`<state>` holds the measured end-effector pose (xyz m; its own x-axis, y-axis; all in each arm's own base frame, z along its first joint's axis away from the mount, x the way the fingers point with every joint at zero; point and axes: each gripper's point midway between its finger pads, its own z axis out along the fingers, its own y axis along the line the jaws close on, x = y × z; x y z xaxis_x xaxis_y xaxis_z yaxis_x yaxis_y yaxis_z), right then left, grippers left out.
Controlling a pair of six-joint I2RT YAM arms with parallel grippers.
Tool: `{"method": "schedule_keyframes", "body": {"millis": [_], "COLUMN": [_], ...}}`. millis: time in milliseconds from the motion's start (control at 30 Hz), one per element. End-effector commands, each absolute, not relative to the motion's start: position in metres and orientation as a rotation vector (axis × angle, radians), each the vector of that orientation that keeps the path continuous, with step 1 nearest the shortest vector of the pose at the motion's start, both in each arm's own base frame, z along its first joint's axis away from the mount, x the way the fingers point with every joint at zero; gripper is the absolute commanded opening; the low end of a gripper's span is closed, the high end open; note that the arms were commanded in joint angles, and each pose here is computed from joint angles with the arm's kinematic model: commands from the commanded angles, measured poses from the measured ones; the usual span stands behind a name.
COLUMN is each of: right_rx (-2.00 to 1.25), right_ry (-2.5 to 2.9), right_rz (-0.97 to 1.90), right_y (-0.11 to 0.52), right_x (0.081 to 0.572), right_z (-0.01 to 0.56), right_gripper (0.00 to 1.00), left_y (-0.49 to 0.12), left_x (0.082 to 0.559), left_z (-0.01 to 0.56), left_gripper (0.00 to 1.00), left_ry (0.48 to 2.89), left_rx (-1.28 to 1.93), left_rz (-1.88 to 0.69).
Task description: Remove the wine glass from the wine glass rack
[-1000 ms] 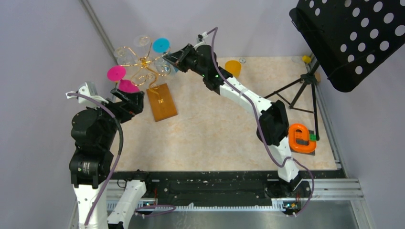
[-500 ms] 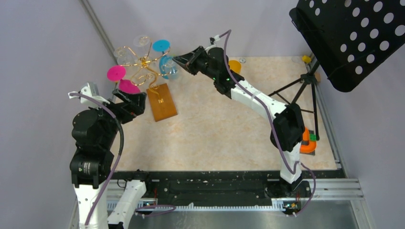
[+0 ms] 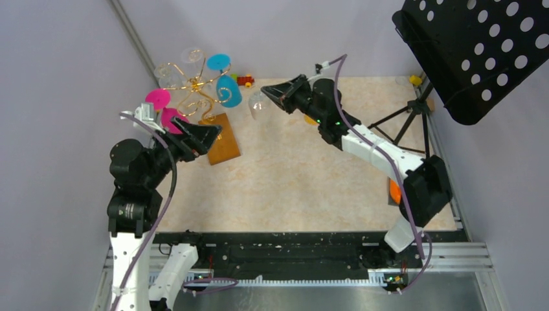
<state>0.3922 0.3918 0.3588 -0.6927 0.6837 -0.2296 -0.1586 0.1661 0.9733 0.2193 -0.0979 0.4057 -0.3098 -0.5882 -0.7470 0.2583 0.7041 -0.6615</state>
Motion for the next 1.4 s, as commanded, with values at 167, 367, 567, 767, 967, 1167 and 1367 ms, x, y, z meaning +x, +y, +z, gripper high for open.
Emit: {"method": "schedule_keyframes", "body": {"millis": [167, 367, 567, 767, 967, 1167, 1367], "right_rx": [0.444, 0.415, 0.325, 0.298, 0.278, 0.306, 0.314], "right_ry": [1.310, 1.174, 1.076, 1.100, 1.114, 1.108, 1.090], "right_rz": [1.889, 1.988, 2.127, 2.222, 2.268, 2.306, 2.325], "right_y": [0.298, 0.265, 0.253, 0.250, 0.251, 0.249, 0.247], "right_x": [0.318, 0.275, 0.239, 0.219, 0.210, 0.210, 0.209], "right_z": [0.499, 0.532, 0.557, 0.559, 0.558, 0.548, 0.542], "right_gripper": [0.00, 0.00, 0.00, 0.00, 0.00, 0.00, 0.00], "left_y": [-0.158, -0.183, -0.210, -0.224, -0.247, -0.245, -0.243], "left_x": [0.212, 0.228, 0.245, 0.246, 0.221, 0.207, 0.203], "left_z": [0.457, 0.454, 0.460, 0.480, 0.501, 0.505, 0.504], "left_gripper": [0.99, 0.99, 0.99, 0.98, 0.93, 0.67, 0.50], "left_ry": [1.451, 1.453, 1.423, 1.332, 1.292, 1.251, 1.236], "left_rx": [-0.148, -0.166, -0.150, -0.149, -0.057, -0.036, -0.034], "left_rz": [-1.538, -1.645, -1.765, -1.954, -2.164, -2.223, -2.221]}}
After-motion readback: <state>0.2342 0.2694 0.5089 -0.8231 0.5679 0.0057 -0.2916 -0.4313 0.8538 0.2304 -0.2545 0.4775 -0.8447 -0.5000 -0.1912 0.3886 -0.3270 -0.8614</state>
